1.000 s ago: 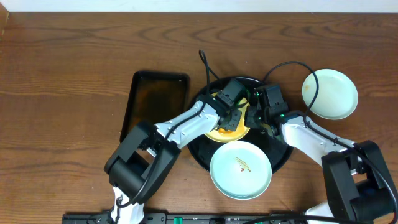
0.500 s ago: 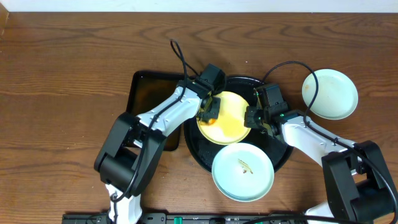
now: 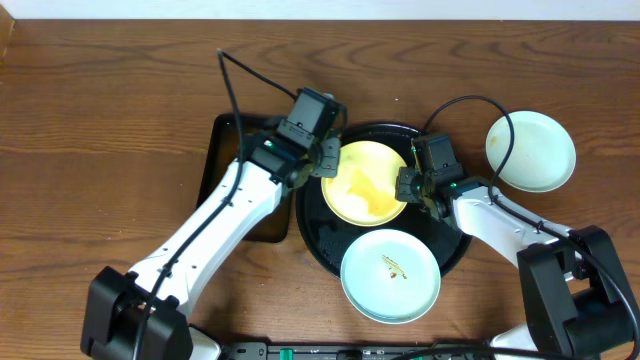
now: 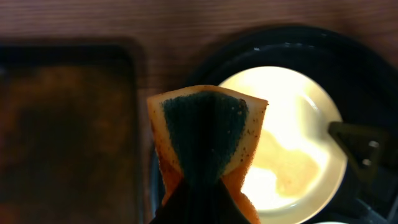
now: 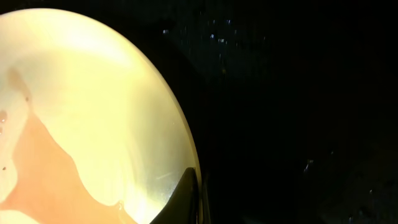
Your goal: Clean dirty plates on tray and stack at the side
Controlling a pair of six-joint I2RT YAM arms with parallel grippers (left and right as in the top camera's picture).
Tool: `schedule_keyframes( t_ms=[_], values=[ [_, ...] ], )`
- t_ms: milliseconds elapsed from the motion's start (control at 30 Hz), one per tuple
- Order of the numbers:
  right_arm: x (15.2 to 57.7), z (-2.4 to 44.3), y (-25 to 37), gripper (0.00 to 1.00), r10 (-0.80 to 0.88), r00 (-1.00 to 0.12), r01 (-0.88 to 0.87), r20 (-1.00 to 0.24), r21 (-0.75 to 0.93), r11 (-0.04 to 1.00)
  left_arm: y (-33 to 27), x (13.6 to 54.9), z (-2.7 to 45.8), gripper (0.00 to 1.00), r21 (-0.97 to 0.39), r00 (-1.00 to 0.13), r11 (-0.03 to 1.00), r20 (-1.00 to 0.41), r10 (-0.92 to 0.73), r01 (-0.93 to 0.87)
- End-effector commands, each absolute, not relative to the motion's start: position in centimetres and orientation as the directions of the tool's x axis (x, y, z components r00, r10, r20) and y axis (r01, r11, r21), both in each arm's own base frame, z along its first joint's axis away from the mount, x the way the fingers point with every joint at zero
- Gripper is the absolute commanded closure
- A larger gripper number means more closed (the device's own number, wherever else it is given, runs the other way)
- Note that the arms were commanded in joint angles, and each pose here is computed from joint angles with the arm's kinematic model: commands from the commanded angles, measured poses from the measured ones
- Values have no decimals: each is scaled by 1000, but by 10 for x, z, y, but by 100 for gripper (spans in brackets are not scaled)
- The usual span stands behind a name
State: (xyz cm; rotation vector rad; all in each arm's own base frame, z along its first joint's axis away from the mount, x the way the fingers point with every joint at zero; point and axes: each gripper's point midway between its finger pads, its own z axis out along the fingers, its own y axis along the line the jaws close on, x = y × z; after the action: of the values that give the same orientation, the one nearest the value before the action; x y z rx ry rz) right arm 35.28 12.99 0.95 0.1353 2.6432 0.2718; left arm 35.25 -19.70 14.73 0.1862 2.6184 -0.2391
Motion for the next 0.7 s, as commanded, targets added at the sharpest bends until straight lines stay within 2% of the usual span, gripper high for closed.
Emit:
schedule_keyframes(
  t_ms=[0,200,400,533,667],
  values=[
    [364,12,119,99,163,-858,84,-486,181,980,-176,358,141,93,-85,-875,989,-479,69,125],
    [371,35,113,99,80,-825,18,-560,115,993,-142,361,135,92,-69,-900,997,-436,1,34],
    [378,96,111,99,-54,-720,-109,-691,37,993,-105,362,129,93,-50,-916,997,-395,-75,-60],
    [375,131,90,99,-152,-651,-108,-743,-108,988,-84,361,123,92,-42,-919,992,-375,-123,-115],
    [376,156,67,99,-313,-595,-94,-740,-322,942,-73,363,117,92,-60,-920,986,-354,-167,-156]
  ],
)
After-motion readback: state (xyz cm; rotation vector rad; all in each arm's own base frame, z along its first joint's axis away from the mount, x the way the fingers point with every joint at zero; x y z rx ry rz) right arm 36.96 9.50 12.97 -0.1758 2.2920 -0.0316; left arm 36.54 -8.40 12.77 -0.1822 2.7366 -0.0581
